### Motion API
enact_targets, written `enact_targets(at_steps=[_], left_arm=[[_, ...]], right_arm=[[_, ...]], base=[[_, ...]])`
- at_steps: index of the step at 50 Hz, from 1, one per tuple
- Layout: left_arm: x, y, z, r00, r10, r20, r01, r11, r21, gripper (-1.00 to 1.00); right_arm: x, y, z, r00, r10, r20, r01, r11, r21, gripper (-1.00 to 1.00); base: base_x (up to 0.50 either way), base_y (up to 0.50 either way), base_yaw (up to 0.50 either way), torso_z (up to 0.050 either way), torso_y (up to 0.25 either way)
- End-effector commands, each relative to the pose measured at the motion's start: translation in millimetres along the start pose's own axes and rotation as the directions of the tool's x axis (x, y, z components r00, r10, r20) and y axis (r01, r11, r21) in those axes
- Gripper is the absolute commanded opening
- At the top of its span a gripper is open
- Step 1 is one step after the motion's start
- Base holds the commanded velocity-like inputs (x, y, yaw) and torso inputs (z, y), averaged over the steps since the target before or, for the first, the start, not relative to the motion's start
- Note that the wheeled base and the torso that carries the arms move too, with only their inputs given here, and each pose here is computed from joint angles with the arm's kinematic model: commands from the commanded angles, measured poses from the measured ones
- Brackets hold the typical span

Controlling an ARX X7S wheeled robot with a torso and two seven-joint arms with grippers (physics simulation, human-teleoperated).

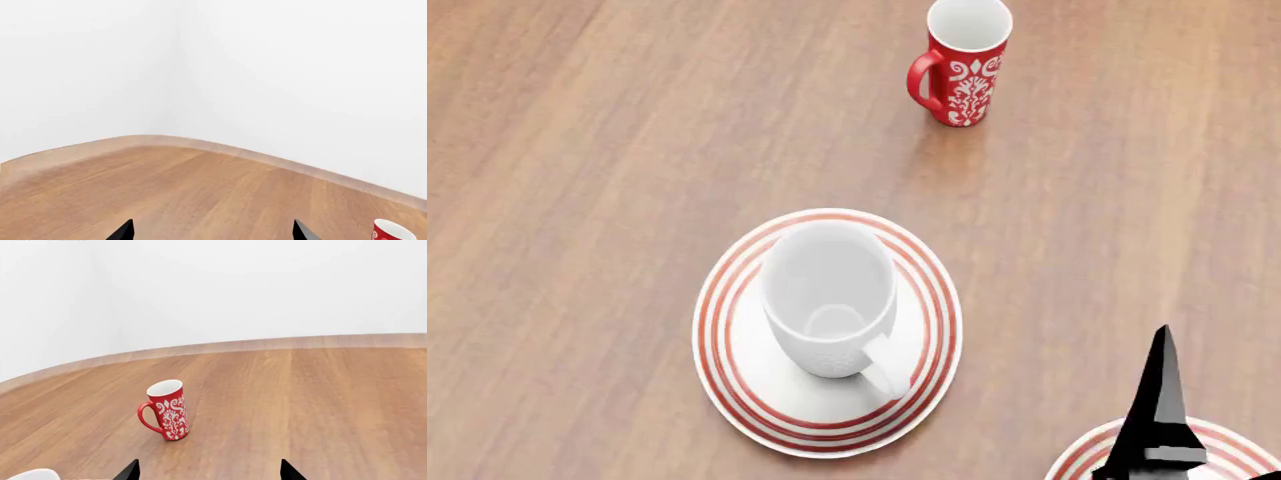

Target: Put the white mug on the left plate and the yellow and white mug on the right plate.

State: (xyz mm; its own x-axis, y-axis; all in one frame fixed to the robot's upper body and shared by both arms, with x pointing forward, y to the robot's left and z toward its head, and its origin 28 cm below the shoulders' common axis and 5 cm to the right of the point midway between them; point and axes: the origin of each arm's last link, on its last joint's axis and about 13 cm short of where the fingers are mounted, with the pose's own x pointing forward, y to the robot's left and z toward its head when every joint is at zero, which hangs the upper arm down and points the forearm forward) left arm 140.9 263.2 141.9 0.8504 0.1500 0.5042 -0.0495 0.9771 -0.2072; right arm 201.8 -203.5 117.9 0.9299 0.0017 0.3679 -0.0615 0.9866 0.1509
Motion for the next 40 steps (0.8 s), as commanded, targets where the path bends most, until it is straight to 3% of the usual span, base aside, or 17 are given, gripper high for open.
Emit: enact_targets(at_steps=[1, 6, 15, 24, 35, 40], left_arm=[[9, -8.3, -23, 0.993, -0.076, -0.092, 0.078, 0.997, 0.020, 1.00], [27, -20.6, -35, 0.956, -0.227, -0.184, 0.245, 0.966, 0.087, 1.00], [65, -39.8, 0, 0.929, -0.339, -0.150, 0.356, 0.929, 0.105, 1.00], [92, -53.3, 21, 0.925, -0.369, -0.094, 0.379, 0.916, 0.129, 1.00], [95, -56.7, 52, 0.922, -0.387, -0.015, 0.385, 0.910, 0.153, 1.00], [91, -54.7, 61, 0.923, -0.383, 0.013, 0.377, 0.914, 0.148, 1.00]], right_arm=[[76, 9.0, -10, 0.999, -0.035, 0.009, 0.035, 0.999, 0.005, 1.00], [109, 12.9, -8, 0.996, -0.077, 0.046, 0.078, 0.997, -0.007, 1.00], [127, 29.3, 35, 0.988, -0.050, 0.148, 0.048, 0.999, 0.022, 1.00], [118, 45.2, 88, 0.970, 0.013, 0.244, -0.005, 0.999, -0.032, 1.00], [91, 64.1, 130, 0.925, 0.060, 0.376, -0.059, 0.998, -0.012, 1.00], [86, 70.5, 137, 0.917, 0.093, 0.387, -0.085, 0.996, -0.039, 1.00]], base=[[0.00, 0.00, 0.00, 0.000, 0.000], [0.00, 0.00, 0.00, 0.000, 0.000], [0.00, 0.00, 0.00, 0.000, 0.001], [0.00, 0.00, 0.00, 0.000, 0.000], [0.00, 0.00, 0.00, 0.000, 0.000], [0.00, 0.00, 0.00, 0.000, 0.000]])
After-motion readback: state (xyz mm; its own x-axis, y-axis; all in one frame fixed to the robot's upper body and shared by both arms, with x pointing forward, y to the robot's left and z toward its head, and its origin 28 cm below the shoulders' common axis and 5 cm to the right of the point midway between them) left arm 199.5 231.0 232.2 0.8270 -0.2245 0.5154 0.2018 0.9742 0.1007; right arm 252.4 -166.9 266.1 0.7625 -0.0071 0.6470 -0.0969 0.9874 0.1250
